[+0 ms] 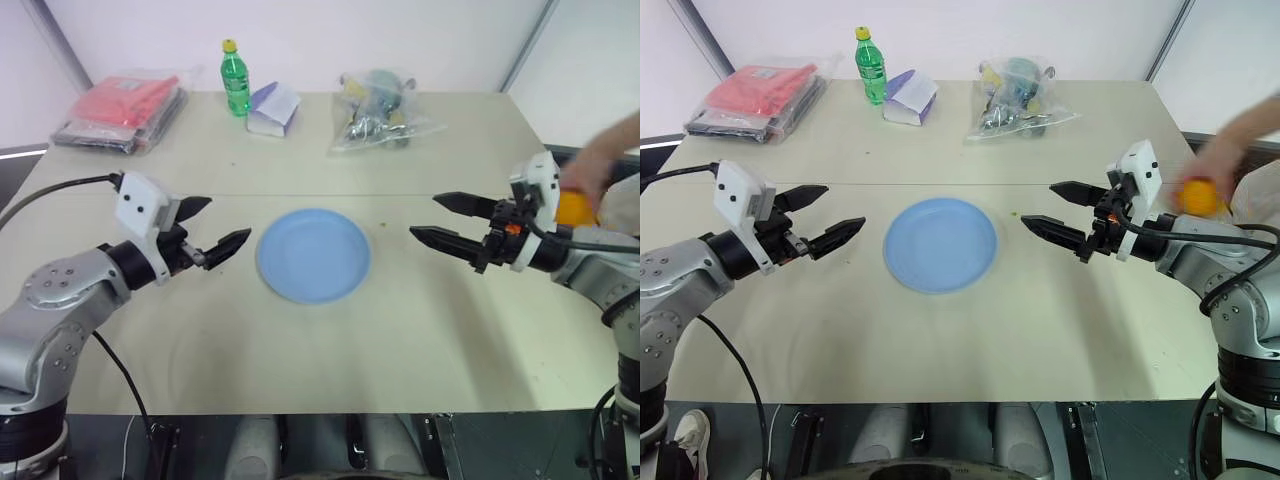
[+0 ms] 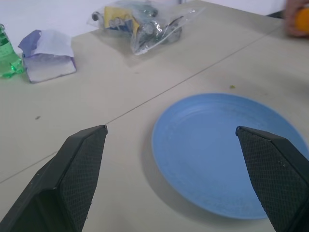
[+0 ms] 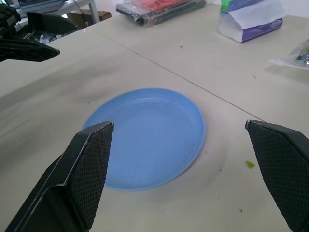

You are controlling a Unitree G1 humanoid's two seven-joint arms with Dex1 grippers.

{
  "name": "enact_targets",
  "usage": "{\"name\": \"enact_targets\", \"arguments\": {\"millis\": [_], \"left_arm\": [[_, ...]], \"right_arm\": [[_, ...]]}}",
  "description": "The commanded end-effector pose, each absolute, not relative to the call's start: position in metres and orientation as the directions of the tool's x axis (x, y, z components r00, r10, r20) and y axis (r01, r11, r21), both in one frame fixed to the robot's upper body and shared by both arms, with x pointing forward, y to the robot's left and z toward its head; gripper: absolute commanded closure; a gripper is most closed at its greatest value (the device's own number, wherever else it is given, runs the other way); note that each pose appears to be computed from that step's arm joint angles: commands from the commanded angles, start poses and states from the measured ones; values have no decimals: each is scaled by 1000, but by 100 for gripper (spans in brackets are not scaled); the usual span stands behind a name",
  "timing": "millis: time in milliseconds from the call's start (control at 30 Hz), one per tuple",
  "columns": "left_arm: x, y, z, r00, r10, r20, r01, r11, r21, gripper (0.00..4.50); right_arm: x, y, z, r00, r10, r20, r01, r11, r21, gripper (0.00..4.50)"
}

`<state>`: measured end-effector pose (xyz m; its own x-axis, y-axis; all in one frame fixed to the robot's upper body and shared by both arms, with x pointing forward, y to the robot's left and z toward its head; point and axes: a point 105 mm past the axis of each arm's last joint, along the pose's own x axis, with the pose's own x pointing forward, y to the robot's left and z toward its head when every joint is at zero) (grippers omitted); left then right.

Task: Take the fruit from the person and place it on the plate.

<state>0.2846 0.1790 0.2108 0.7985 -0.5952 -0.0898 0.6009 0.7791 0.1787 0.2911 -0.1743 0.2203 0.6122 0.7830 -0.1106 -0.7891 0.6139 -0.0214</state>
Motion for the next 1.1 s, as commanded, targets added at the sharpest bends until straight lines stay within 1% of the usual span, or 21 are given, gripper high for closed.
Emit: {"name": "enact_targets", "arguments": {"millis": [33, 367, 467, 567, 600, 667, 733, 800, 900, 967, 1100], "left_arm": [[284, 179, 221, 803, -594, -55, 590, 779, 211, 0], [285, 178, 221, 802, -594, -55, 591, 778, 213, 0], [285, 177, 221, 801, -596, -59, 593, 776, 214, 0], [287, 176, 221, 799, -599, -60, 596, 773, 216, 0], [287, 175, 221, 797, -601, -61, 598, 771, 217, 0], [288, 174, 221, 793, -606, -64, 603, 767, 221, 0], [289, 173, 222, 789, -611, -66, 608, 761, 225, 0], [290, 172, 222, 787, -614, -67, 611, 758, 227, 0], [291, 170, 222, 782, -619, -67, 616, 753, 230, 0], [292, 169, 222, 779, -623, -68, 620, 749, 233, 0], [293, 168, 222, 777, -626, -68, 622, 747, 235, 0]], "right_arm": [[289, -174, 231, 611, 788, -76, -791, 609, -59, 4], [289, -172, 232, 610, 789, -70, -792, 608, -56, 4], [292, -166, 236, 623, 782, -19, -782, 623, -10, 4], [301, -159, 243, 674, 737, 51, -738, 669, 88, 4], [306, -157, 245, 699, 712, 68, -712, 683, 161, 4], [312, -147, 250, 724, 680, 119, -676, 664, 320, 4], [315, -135, 256, 737, 655, 169, -644, 604, 469, 4], [319, -126, 262, 767, 611, 195, -584, 540, 606, 4], [322, -117, 273, 801, 559, 216, -486, 395, 780, 4], [322, -115, 276, 817, 542, 198, -428, 337, 839, 4], [321, -113, 280, 825, 536, 178, -385, 305, 871, 4]]}}
